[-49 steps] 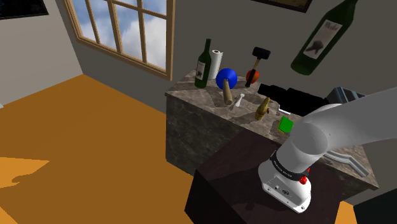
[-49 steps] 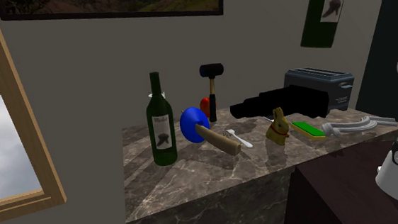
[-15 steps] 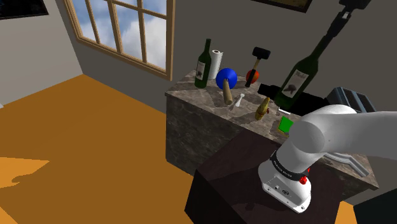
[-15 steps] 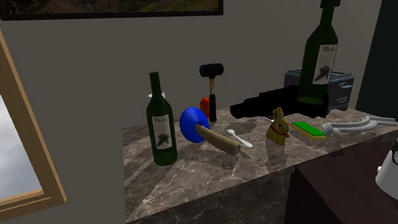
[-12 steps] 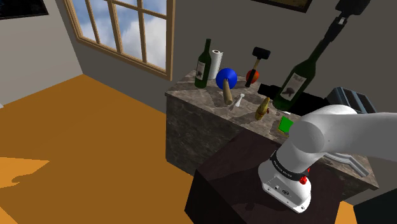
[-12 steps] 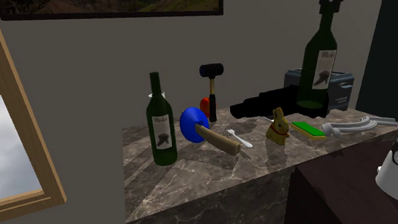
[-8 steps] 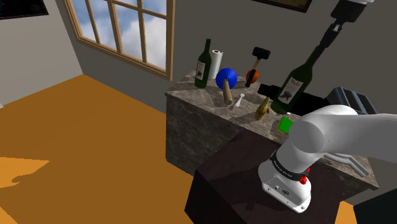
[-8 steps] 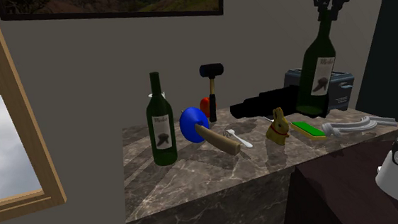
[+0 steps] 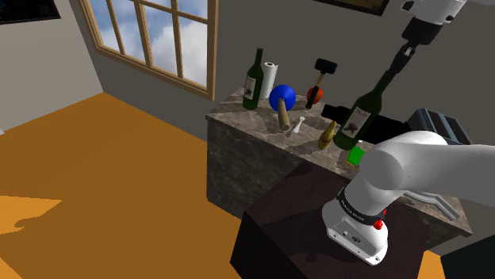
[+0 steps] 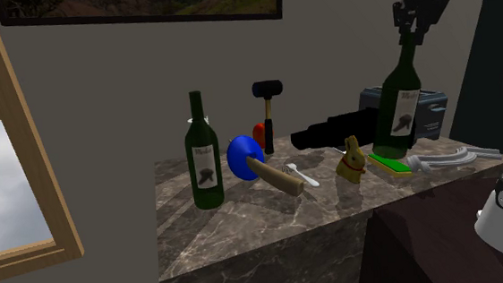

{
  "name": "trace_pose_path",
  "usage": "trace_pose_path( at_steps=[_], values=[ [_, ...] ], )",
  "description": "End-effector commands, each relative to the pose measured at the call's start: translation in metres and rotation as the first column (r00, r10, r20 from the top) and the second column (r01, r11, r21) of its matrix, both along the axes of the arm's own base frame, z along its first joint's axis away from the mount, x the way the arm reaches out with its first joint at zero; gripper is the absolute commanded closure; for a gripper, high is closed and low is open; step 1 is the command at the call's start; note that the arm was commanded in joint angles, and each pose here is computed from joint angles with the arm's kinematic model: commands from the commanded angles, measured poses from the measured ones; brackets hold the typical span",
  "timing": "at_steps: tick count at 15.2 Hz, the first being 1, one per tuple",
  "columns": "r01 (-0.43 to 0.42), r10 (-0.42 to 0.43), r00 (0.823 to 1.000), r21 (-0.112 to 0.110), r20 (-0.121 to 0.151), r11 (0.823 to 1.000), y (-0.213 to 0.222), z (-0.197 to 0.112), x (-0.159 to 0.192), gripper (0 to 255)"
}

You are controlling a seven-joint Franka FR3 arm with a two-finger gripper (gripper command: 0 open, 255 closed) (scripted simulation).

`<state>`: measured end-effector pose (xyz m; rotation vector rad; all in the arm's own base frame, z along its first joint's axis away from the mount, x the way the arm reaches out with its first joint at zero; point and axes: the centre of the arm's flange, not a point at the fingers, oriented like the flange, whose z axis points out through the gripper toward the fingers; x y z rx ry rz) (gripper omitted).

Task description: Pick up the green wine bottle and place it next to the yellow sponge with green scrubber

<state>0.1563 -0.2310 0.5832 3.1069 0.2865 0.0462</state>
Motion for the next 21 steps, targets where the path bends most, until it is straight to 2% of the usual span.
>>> trace_pose_path(
  at_steps=[1, 19, 21],
  values=[
    [0.000, 0.000, 1.000, 0.000, 0.001, 1.000, 0.000, -0.011, -0.001, 255],
    [0.000, 0.000, 1.000, 0.000, 0.001, 1.000, 0.000, -0.106, -0.001, 255],
    [0.000, 0.000, 1.000, 0.000, 0.001, 1.000, 0.000, -0.106, -0.001, 255]
  ],
)
